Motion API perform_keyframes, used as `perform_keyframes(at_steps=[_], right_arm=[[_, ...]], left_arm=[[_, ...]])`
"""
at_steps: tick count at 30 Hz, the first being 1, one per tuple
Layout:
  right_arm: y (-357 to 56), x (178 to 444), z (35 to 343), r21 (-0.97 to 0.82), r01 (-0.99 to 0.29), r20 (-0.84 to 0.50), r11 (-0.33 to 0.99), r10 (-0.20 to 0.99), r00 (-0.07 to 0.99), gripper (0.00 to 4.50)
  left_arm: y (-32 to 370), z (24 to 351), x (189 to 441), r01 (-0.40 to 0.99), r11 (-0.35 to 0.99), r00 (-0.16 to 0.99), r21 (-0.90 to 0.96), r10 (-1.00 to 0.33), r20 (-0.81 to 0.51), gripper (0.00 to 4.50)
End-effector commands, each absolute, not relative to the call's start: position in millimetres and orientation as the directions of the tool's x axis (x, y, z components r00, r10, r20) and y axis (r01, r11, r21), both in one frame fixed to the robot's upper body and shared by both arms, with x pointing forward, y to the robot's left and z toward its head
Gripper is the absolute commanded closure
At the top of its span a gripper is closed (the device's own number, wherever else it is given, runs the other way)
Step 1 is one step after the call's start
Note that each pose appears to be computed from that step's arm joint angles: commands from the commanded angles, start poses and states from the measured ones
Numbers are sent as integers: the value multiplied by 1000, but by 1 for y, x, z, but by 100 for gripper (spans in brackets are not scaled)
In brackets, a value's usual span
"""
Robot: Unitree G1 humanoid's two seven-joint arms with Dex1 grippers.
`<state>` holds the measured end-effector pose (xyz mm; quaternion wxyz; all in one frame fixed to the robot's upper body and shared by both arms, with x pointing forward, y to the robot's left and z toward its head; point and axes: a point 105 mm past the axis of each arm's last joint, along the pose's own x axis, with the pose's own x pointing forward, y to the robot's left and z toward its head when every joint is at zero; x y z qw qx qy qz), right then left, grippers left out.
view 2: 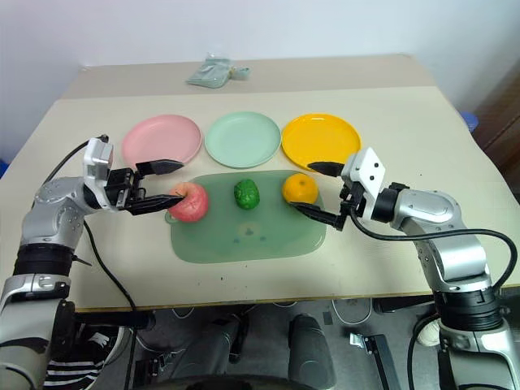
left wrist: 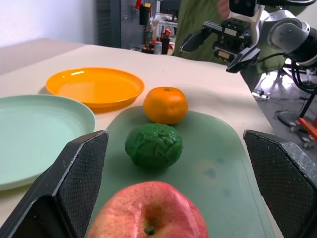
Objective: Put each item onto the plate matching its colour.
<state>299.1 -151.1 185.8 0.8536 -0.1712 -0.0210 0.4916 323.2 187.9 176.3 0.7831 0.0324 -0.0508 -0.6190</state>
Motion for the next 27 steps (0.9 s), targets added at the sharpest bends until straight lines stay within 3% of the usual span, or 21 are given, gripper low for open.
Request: perform_keyframes(at_steps=[1,20,27], right_arm=[[-148,299,195,-350,-825,-102,444,857,505,4],[-148,297,205,-356,-820,-64,449,863,501,4],[-138,294,203,-332,-855,-62,399,895,442,4]], left_arm=[[194,187,322,955,249,245,164,-969,44,0],[192,187,325,949,263,257,174,-965,55,0],[197,182,330,925,337,339,172,-941,22,0]])
